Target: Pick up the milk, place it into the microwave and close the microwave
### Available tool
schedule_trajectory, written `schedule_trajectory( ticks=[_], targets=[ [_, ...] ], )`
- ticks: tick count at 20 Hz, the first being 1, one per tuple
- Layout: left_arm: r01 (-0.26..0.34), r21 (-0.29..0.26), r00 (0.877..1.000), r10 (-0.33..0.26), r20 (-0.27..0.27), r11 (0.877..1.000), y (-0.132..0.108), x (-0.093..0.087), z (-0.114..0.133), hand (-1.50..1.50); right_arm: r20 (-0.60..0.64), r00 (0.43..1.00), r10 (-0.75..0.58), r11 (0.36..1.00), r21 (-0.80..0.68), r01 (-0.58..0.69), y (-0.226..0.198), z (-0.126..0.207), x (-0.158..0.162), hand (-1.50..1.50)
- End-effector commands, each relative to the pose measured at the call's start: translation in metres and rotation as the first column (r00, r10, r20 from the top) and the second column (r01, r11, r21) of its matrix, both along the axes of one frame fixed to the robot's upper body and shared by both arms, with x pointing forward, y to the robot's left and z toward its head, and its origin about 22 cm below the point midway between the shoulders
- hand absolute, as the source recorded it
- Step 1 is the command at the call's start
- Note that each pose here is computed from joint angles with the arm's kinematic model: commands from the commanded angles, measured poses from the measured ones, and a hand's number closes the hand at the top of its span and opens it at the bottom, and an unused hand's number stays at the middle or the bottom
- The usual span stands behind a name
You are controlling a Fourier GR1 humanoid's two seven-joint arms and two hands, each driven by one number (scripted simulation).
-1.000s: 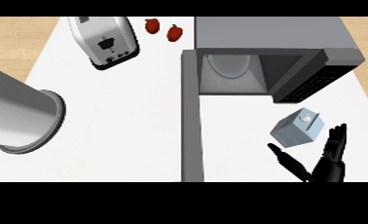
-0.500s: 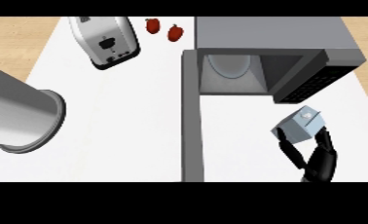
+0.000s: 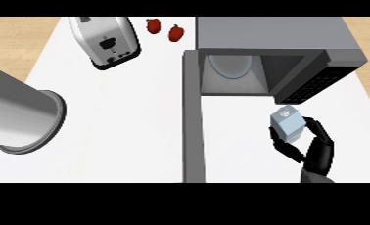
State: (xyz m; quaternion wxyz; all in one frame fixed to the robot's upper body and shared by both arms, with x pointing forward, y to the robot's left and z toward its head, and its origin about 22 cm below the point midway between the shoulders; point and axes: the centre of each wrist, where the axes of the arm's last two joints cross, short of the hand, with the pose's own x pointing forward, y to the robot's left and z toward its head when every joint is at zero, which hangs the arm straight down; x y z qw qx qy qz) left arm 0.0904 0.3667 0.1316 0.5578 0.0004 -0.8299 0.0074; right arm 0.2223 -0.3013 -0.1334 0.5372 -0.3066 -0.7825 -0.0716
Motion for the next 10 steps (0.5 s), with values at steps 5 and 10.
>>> schedule_trajectory(
  ticks=[5, 10],
  targets=[
    [0.022, 0.004, 1.000, -0.022, 0.003, 1.000, 0.008, 0.015, 0.004, -1.50, -0.030, 0.899, 0.438, 0.899, 0.019, -0.437, 0.014, 0.012, 0.044, 1.50],
    [-0.007, -0.014, 1.000, 0.007, 0.005, 1.000, 0.011, 0.010, 0.000, -1.50, 0.023, 0.813, 0.582, 0.806, 0.110, -0.581, 0.017, 0.009, 0.042, 1.50]
  ],
)
